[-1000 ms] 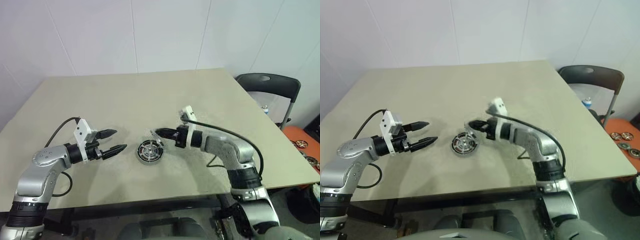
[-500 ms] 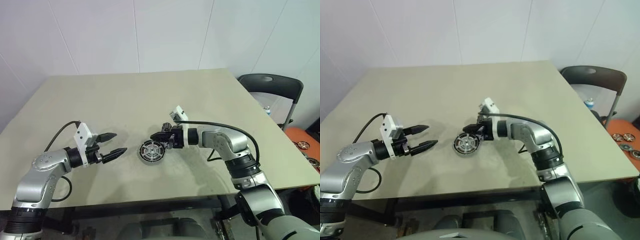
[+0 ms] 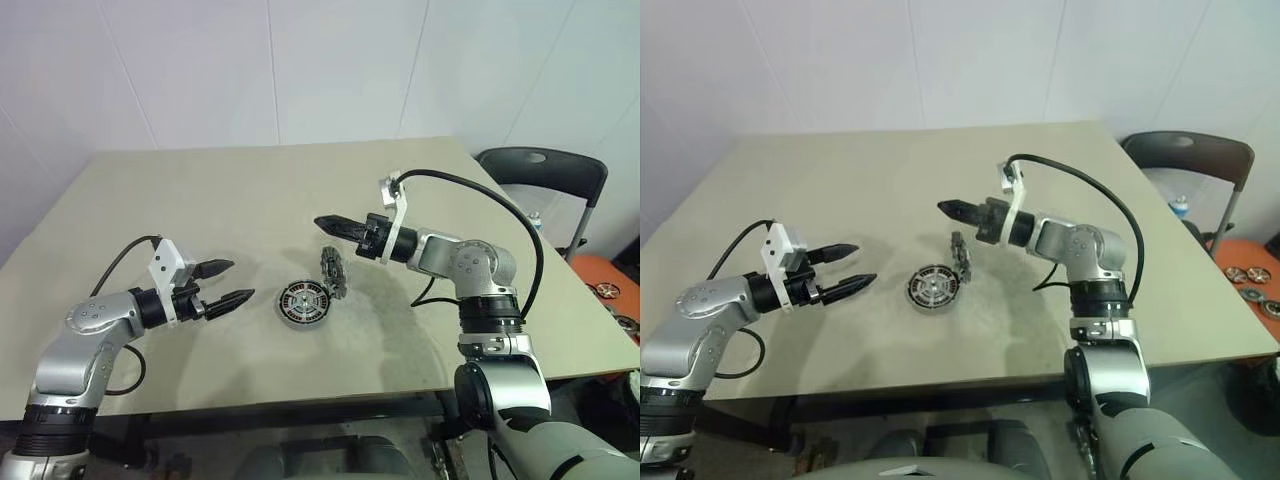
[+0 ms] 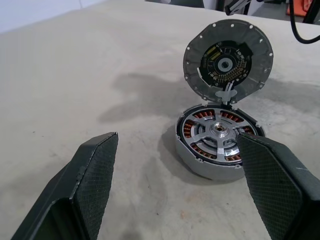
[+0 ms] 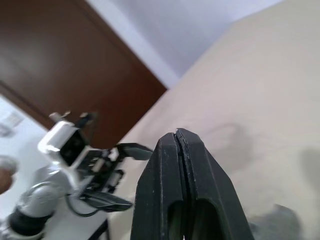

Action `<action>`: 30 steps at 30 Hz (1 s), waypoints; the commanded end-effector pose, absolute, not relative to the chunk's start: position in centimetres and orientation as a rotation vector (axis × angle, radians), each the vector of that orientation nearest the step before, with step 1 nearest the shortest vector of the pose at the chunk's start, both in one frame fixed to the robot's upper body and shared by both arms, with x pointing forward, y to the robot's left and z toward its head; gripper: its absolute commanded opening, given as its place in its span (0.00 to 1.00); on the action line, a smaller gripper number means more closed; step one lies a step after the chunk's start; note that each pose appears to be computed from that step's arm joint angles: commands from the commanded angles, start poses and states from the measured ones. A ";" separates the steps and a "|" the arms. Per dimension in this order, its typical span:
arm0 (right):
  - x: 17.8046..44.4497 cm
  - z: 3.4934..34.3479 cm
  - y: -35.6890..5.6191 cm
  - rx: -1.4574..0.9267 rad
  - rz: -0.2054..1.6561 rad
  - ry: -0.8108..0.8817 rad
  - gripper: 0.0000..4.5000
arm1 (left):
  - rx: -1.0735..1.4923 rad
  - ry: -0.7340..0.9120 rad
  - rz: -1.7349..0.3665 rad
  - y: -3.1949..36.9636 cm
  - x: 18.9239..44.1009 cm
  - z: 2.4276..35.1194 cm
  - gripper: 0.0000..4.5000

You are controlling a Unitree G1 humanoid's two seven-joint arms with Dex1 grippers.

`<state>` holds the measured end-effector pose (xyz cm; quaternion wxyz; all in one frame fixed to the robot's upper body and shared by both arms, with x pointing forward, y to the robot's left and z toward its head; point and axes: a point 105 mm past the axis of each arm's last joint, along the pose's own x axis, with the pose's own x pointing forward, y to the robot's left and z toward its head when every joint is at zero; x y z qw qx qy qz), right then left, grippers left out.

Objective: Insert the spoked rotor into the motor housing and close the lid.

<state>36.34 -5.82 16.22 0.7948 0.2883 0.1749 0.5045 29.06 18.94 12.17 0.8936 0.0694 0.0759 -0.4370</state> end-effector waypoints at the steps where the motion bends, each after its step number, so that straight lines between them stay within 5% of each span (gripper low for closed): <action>1: 38.0 15.0 -6.9 0.596 0.931 0.358 0.01 | 0.173 0.112 -0.922 18.6 29.3 13.2 0.89; 8: 34.8 14.0 -5.7 0.542 1.059 0.423 0.01 | 0.171 0.122 -0.920 18.8 28.9 13.0 0.89; 30: 33.5 11.9 -3.1 0.278 1.193 0.532 0.01 | 0.154 0.100 -0.882 18.7 28.5 13.1 0.89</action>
